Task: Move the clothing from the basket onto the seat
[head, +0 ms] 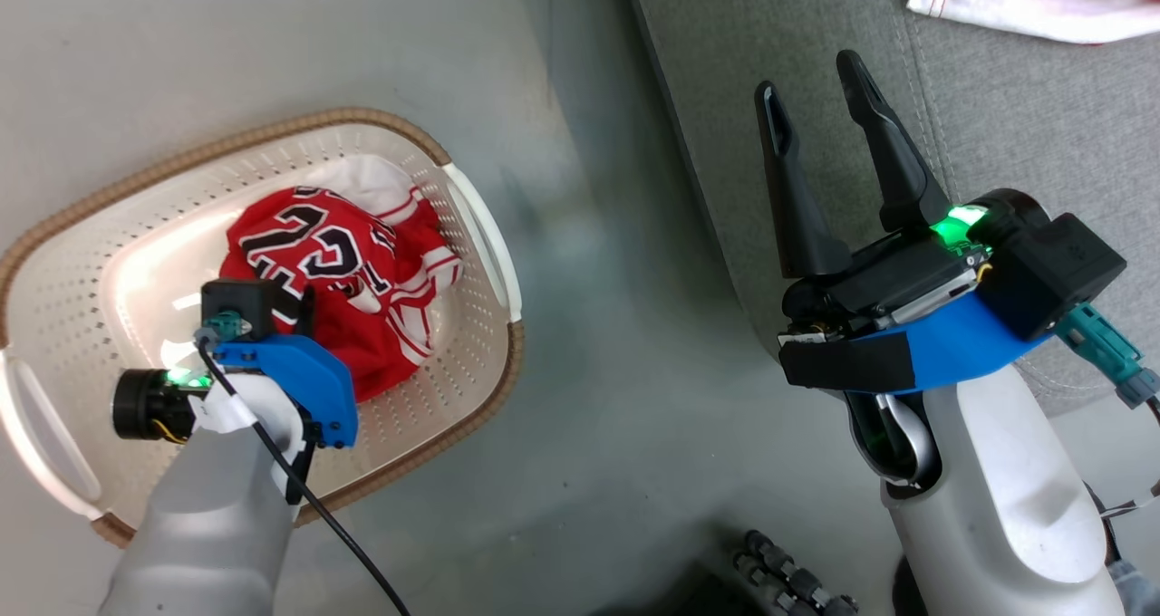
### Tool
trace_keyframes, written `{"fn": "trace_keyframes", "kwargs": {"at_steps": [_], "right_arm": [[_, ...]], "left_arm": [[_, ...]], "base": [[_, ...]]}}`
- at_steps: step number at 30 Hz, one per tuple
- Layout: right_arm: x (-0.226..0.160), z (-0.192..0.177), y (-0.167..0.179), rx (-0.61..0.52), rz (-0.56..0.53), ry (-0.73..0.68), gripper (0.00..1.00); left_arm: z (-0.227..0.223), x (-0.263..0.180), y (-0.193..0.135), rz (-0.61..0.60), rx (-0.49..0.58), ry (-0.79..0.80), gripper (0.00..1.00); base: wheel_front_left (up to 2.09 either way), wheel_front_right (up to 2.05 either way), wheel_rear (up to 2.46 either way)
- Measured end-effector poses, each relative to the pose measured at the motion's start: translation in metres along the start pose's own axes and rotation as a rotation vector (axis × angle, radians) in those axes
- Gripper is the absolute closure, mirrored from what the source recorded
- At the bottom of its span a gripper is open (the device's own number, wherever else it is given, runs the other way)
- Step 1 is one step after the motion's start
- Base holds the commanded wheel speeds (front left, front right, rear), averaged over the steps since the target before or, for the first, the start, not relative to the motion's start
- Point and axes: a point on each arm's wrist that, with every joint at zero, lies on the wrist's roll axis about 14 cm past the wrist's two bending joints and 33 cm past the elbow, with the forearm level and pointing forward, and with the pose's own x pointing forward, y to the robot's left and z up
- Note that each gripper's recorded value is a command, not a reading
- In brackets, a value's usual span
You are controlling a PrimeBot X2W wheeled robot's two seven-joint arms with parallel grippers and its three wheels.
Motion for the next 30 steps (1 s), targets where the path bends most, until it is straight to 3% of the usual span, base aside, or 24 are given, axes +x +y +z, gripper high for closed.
{"fn": "trace_keyframes", "kwargs": {"at_steps": [14, 30], "right_arm": [[0.0, 0.047, 0.025, -0.028, 0.06, -0.108, 0.0], [-0.047, 0.105, 0.065, -0.027, 0.13, -0.196, 0.0]], "left_arm": [[0.032, -0.053, -0.021, -0.007, 0.044, -0.107, 1.0], [0.094, -0.156, -0.063, -0.035, 0.068, -0.424, 1.0]], "base": [[0.0, 0.0, 0.0], [0.0, 0.0, 0.0]]}}
